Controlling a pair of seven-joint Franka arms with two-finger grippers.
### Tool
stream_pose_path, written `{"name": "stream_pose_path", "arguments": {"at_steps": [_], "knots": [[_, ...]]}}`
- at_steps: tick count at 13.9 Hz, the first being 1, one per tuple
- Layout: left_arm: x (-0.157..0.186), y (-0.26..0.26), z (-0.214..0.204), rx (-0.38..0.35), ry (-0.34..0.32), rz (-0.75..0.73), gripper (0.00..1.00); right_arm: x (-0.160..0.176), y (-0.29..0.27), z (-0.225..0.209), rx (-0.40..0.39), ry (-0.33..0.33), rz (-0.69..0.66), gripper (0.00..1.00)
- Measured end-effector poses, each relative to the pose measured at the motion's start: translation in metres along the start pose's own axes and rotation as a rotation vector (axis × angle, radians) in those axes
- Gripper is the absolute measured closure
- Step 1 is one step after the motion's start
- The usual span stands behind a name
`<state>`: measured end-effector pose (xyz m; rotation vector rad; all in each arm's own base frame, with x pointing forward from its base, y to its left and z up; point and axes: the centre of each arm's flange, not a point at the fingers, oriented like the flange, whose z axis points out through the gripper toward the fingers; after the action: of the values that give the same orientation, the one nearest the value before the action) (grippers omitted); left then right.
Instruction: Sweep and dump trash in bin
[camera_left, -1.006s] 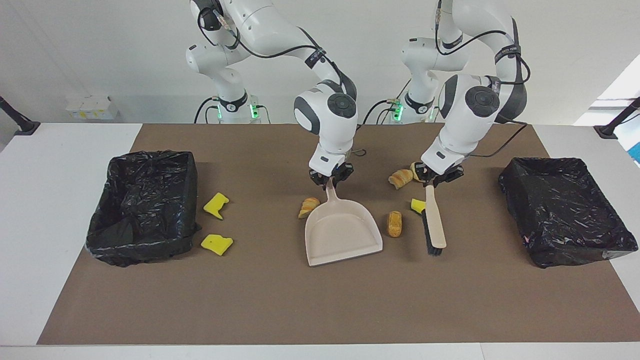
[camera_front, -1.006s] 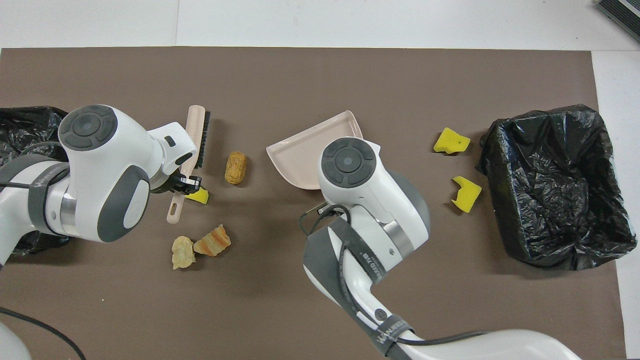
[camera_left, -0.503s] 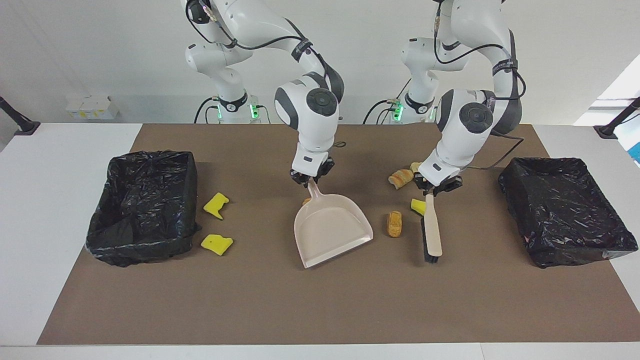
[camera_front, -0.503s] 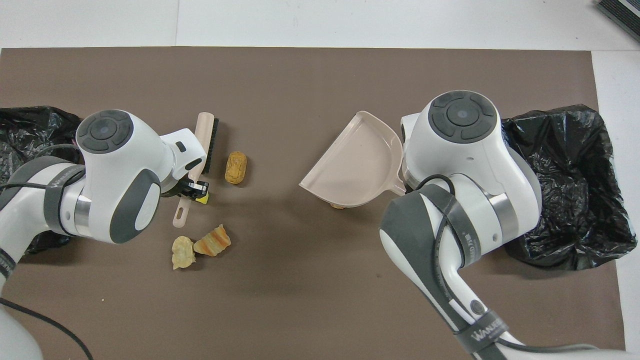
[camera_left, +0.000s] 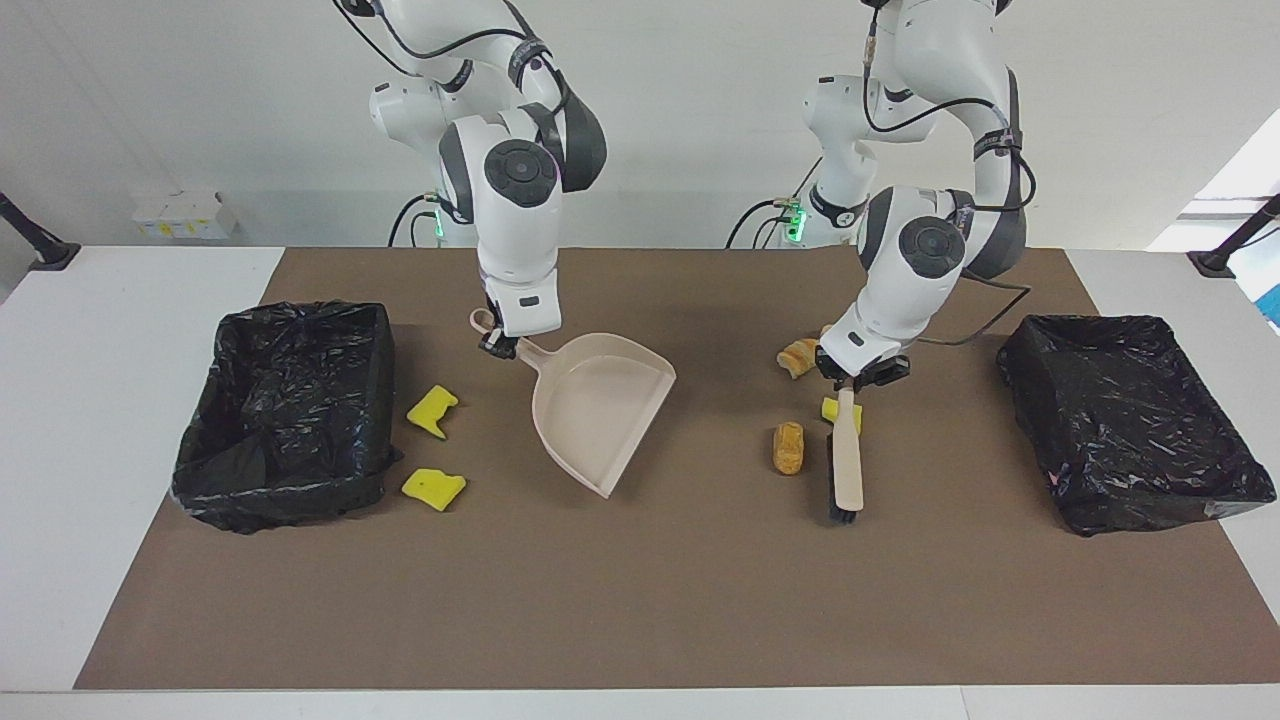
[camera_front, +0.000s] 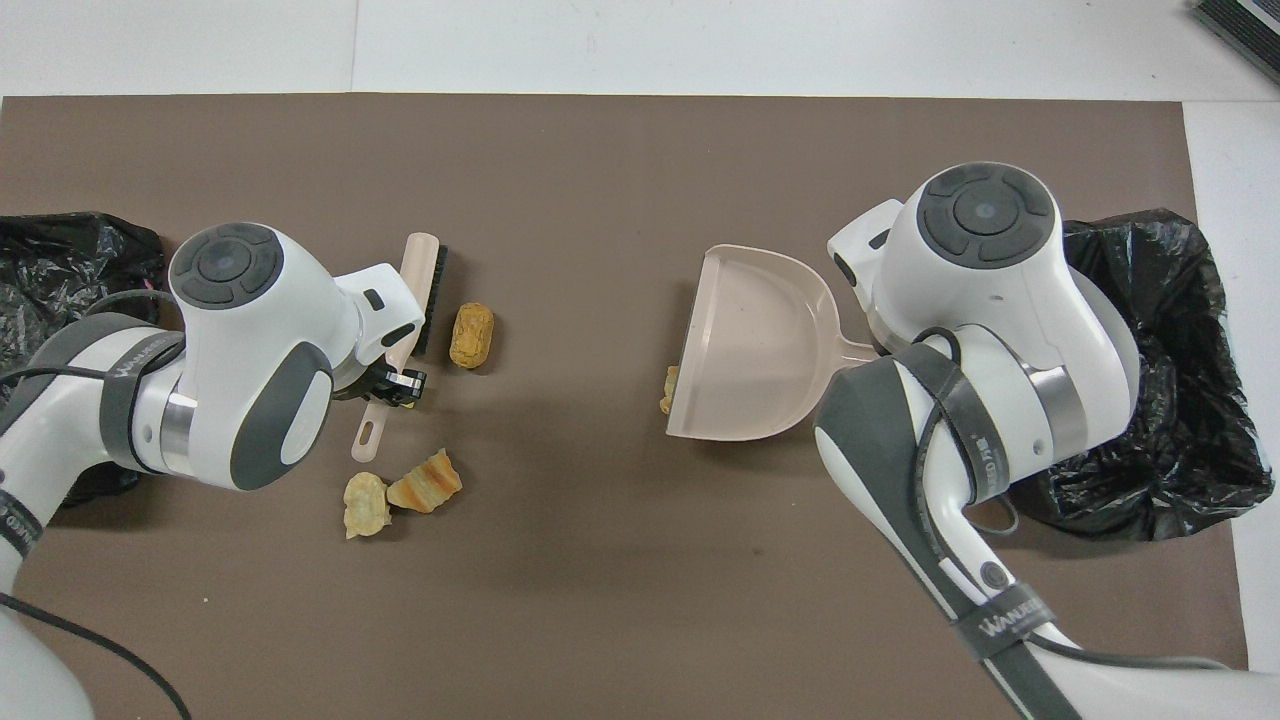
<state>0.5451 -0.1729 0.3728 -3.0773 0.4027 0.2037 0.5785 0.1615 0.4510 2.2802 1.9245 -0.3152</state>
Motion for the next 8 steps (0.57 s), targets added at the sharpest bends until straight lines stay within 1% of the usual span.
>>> {"name": "stream_pose_path", "arguments": {"at_steps": [2,4,6,8], "knots": [[0.000,0.000,0.000,0.000,-0.002,0.003,0.74,0.004,-0.002,0.002,-0.013,-0.019,-0.104,0.69],[0.000,0.000,0.000,0.000,-0.002,0.016,0.74,0.010,-0.005,0.004,-0.020,-0.036,-0.173,0.69],[0.000,0.000,0.000,0.000,-0.002,0.041,0.74,0.009,-0.007,0.016,-0.032,-0.089,-0.204,0.69],[0.000,-0.001,0.000,0.000,-0.002,0.055,0.74,0.001,-0.005,0.029,-0.038,-0.143,-0.216,0.69]]}}
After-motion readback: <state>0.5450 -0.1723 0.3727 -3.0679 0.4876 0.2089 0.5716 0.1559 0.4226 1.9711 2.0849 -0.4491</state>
